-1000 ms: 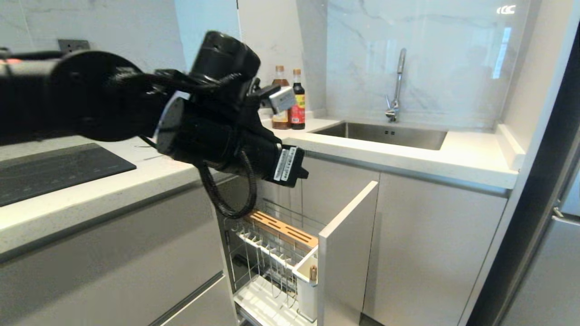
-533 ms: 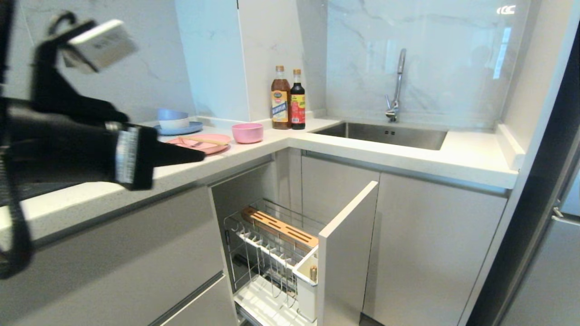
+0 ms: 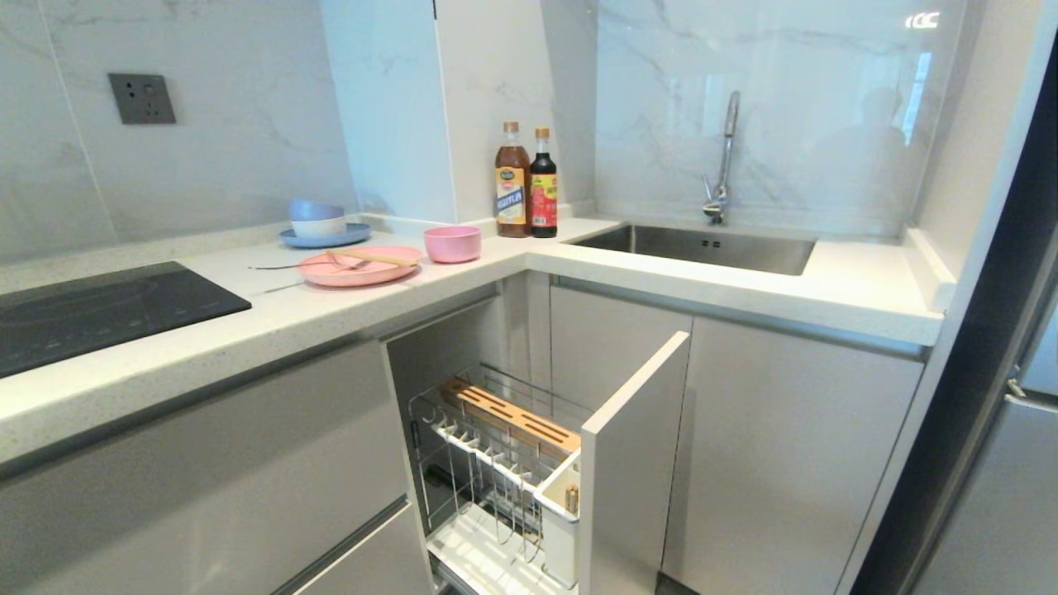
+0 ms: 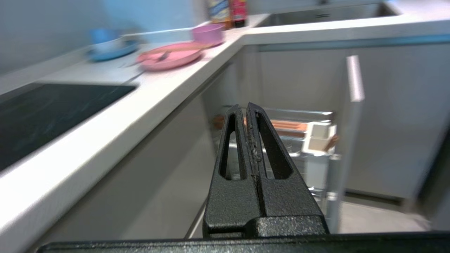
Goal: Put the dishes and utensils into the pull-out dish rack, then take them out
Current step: Pick up the chopsticks and place it in the cupboard
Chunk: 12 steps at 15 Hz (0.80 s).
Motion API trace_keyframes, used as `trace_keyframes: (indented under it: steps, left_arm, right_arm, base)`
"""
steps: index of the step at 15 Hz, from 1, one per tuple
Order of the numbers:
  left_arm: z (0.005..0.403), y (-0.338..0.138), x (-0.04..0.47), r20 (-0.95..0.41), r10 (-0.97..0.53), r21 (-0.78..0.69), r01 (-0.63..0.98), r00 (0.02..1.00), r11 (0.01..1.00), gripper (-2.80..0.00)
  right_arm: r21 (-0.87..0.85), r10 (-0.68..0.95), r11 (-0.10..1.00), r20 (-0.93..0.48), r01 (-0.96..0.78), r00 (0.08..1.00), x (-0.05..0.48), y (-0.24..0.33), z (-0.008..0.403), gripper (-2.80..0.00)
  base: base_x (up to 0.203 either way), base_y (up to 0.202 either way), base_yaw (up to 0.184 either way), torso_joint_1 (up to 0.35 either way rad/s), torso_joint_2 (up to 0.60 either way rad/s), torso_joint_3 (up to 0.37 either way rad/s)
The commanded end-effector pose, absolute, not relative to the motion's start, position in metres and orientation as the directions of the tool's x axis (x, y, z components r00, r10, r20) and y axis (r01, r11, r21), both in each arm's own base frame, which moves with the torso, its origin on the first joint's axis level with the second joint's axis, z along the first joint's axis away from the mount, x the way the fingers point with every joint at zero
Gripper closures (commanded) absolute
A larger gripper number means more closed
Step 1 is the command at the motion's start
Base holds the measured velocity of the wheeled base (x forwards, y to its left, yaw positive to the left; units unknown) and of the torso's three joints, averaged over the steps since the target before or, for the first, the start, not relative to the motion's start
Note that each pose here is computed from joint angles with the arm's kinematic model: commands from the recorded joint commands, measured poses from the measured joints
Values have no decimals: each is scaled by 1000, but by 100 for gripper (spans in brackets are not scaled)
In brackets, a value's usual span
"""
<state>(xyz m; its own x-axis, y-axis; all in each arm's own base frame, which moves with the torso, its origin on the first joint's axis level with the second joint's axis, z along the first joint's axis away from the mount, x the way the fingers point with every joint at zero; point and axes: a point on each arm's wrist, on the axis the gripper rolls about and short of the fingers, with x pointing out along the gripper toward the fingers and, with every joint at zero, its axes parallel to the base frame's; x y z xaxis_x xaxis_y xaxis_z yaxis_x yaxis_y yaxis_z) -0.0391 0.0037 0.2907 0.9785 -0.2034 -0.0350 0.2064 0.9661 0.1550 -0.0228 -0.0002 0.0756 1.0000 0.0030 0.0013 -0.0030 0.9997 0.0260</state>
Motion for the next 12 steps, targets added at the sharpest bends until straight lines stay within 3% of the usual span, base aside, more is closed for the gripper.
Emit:
trace_keyframes:
  steps: [1, 6, 10, 12]
  left_arm:
    - [235, 4, -82, 79, -137, 173, 122, 987, 977, 0]
    - [141, 0, -56, 108, 5, 169, -23, 994, 985, 0]
    - [81, 0, -23, 49, 13, 177, -22, 999, 984, 0]
    - [73, -1, -21, 9, -38, 114, 37, 999, 993, 0]
  right_arm:
    - [26, 3, 1000, 0, -3, 1000, -23, 0, 75, 0]
    - [26, 3, 1000, 0, -3, 1000, -23, 0, 75, 0]
    - [26, 4, 1000, 0, -4, 1000, -23, 0, 75, 0]
    - [26, 3, 1000, 1, -3, 1000, -23, 0, 75, 0]
  base:
    - [0, 0, 0, 0, 0, 0]
    - [0, 0, 0, 0, 0, 0]
    - [0, 0, 0, 0, 0, 0]
    - [0, 0, 0, 0, 0, 0]
